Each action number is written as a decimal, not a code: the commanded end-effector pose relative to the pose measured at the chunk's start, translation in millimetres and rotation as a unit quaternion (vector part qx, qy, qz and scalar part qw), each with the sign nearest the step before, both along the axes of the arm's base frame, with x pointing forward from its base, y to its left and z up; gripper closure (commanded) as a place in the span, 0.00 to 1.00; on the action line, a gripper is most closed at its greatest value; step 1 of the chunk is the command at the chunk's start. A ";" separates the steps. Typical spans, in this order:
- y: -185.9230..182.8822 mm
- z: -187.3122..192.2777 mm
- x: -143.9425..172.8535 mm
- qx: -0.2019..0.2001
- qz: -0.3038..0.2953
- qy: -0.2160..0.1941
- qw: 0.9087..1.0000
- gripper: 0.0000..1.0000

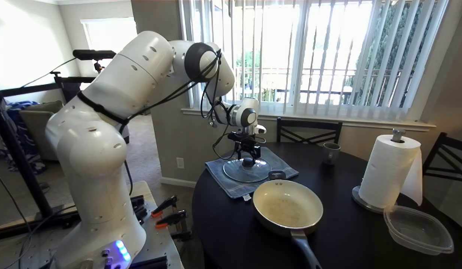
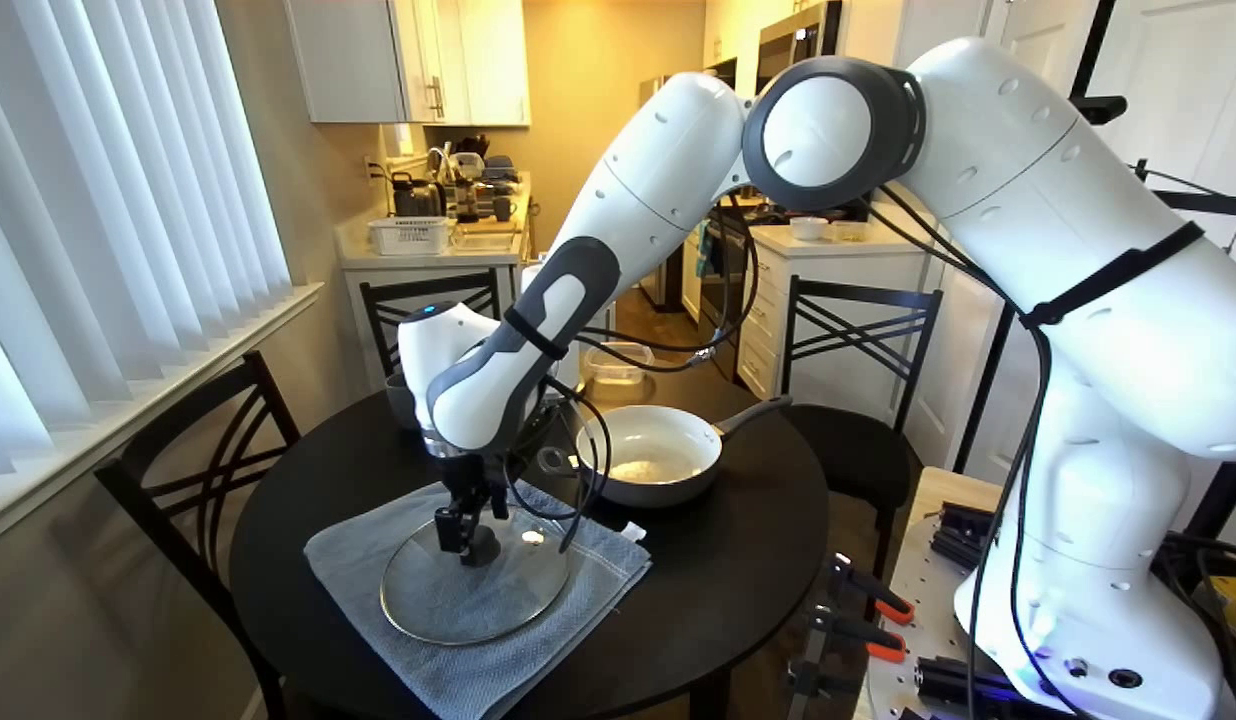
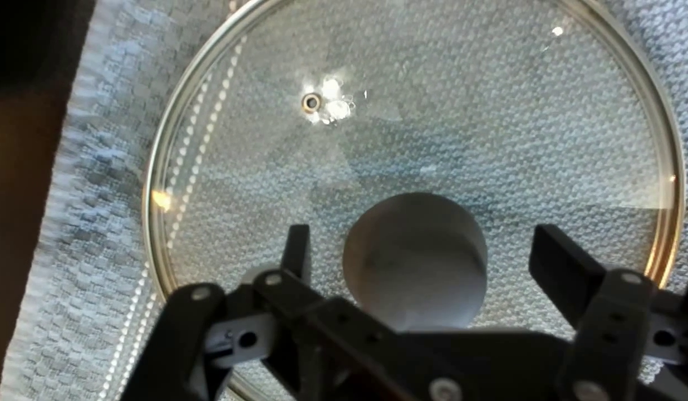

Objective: Put the lid on the pan

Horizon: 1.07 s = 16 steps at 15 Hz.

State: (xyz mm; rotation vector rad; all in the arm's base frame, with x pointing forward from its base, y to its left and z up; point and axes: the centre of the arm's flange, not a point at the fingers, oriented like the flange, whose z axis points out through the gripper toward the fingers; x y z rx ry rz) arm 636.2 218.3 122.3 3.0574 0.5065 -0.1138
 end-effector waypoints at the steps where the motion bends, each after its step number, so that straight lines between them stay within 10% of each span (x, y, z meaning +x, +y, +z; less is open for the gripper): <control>1: -4.6 7.3 -7.1 0.016 0.009 0.008 1.000 0.00; 16: 9.3 -14.3 7.8 0.013 0.024 -0.005 1.000 0.00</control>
